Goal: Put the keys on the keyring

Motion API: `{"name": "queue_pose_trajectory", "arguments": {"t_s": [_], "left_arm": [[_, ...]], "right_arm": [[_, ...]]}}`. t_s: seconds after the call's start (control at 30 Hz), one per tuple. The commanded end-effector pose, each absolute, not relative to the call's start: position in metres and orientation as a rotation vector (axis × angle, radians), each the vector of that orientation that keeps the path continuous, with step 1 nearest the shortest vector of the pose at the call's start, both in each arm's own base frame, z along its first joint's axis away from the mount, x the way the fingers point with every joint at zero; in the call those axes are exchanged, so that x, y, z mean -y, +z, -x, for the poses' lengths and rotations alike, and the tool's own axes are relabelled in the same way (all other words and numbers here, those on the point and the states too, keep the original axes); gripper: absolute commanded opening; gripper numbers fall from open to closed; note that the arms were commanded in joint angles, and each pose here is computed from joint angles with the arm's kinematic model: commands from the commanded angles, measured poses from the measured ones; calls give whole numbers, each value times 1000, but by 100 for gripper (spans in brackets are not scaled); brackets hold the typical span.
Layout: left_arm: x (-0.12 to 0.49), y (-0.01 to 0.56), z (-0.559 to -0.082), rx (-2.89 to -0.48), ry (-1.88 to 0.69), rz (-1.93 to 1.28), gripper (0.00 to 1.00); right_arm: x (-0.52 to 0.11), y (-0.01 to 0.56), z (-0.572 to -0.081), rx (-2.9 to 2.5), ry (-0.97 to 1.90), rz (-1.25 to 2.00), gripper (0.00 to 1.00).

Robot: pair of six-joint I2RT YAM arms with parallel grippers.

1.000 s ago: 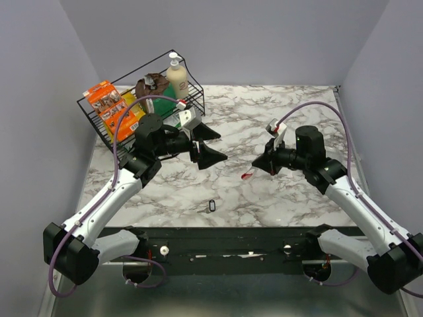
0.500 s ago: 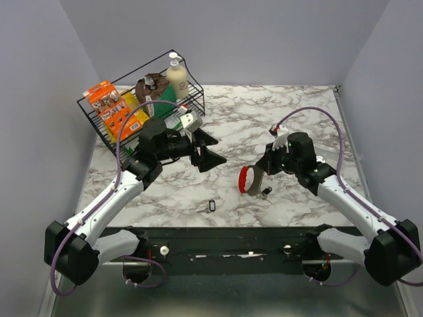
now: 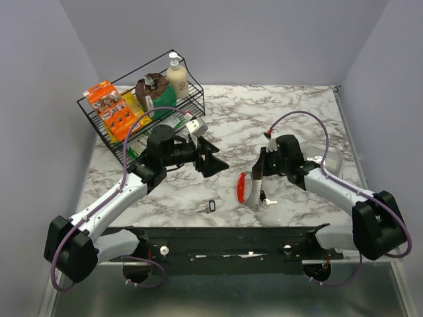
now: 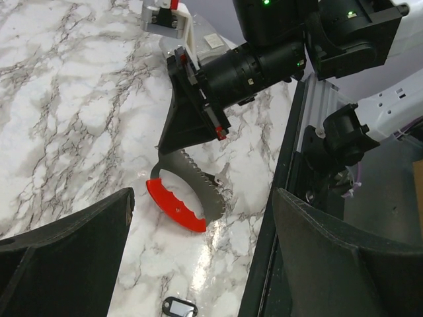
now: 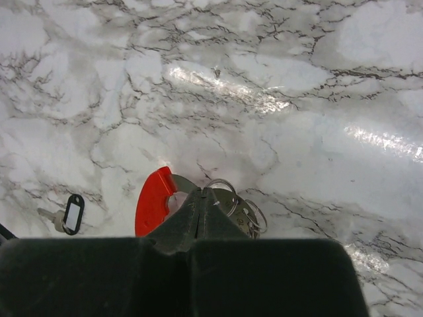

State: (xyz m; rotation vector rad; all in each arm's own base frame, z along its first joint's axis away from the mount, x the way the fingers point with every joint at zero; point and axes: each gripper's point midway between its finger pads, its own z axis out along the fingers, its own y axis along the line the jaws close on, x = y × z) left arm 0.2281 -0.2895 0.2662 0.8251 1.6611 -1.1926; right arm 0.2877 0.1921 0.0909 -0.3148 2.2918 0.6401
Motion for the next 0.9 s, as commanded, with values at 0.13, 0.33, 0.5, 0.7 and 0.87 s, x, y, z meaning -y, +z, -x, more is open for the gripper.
{"name": "queue_pose_trajectory", "arguments": {"t_s": [0.13,0.33,0.5,0.7,0.87], "left_arm": [[300,254,-228,-1674,-1180,-840,94],[302,249,-223,-1647,-1163,-875,94],[301,244,-223,-1660,-1149,-868,95],[303,234,-227,-1687,-1150,-864,95],[308,231,-234,-1710,-1151,-855,95]], "right_arm": [[-208,61,-318,-2384,665,116,0],[-223,50,-322,-2393,755,87,1],[-222,63,-326,-2337,758,81,13],[-221,86,-329,-2267,768,77,66],[-219,98,-330,-2241,765,51,73]]}}
